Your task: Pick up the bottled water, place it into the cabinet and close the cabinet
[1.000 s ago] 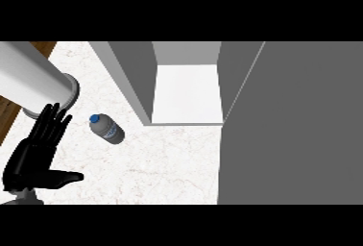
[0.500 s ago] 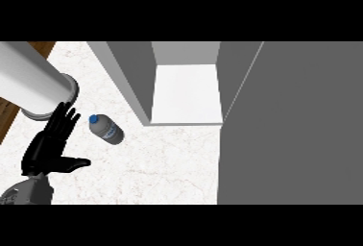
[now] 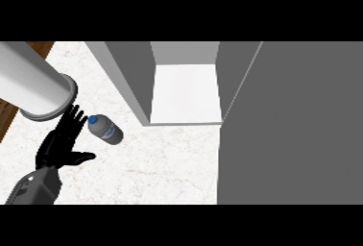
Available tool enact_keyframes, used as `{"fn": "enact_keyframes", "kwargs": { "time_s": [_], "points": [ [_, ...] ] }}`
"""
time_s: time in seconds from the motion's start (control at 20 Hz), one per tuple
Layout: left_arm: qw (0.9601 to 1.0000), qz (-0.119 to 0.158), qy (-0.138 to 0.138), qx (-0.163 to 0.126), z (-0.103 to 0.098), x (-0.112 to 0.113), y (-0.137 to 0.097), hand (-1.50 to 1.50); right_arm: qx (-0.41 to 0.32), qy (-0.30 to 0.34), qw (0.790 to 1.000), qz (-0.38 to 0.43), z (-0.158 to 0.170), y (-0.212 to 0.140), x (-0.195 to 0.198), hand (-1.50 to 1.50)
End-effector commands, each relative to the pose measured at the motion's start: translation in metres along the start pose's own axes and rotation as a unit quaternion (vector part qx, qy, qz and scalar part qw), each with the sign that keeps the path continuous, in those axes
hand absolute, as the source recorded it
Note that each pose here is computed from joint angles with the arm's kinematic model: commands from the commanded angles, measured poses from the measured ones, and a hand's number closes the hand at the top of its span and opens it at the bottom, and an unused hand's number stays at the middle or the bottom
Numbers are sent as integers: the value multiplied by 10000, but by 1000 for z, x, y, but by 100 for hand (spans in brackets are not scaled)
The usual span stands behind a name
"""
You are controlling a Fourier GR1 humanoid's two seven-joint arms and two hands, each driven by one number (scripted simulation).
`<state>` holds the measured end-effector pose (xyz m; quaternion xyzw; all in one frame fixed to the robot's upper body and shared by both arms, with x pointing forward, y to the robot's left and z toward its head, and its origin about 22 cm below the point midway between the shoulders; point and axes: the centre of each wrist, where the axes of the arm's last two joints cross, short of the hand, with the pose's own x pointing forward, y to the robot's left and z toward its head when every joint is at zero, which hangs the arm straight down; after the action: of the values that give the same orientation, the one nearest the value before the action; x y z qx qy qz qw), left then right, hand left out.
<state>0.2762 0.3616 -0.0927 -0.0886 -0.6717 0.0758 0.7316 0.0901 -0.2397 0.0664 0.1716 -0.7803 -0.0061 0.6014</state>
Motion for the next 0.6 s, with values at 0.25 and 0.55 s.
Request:
{"fn": "enact_keyframes", "kwargs": {
  "time_s": [0.25,0.55],
  "points": [
    [9998,173,-11,-120,-6,-14,8,-150,104,28,9998,148,-8,11,-6,-150],
    [9994,287,111,-175,2,-31,3,-150,139,-50,9998,104,6,4,7,-150]
  ]
}}
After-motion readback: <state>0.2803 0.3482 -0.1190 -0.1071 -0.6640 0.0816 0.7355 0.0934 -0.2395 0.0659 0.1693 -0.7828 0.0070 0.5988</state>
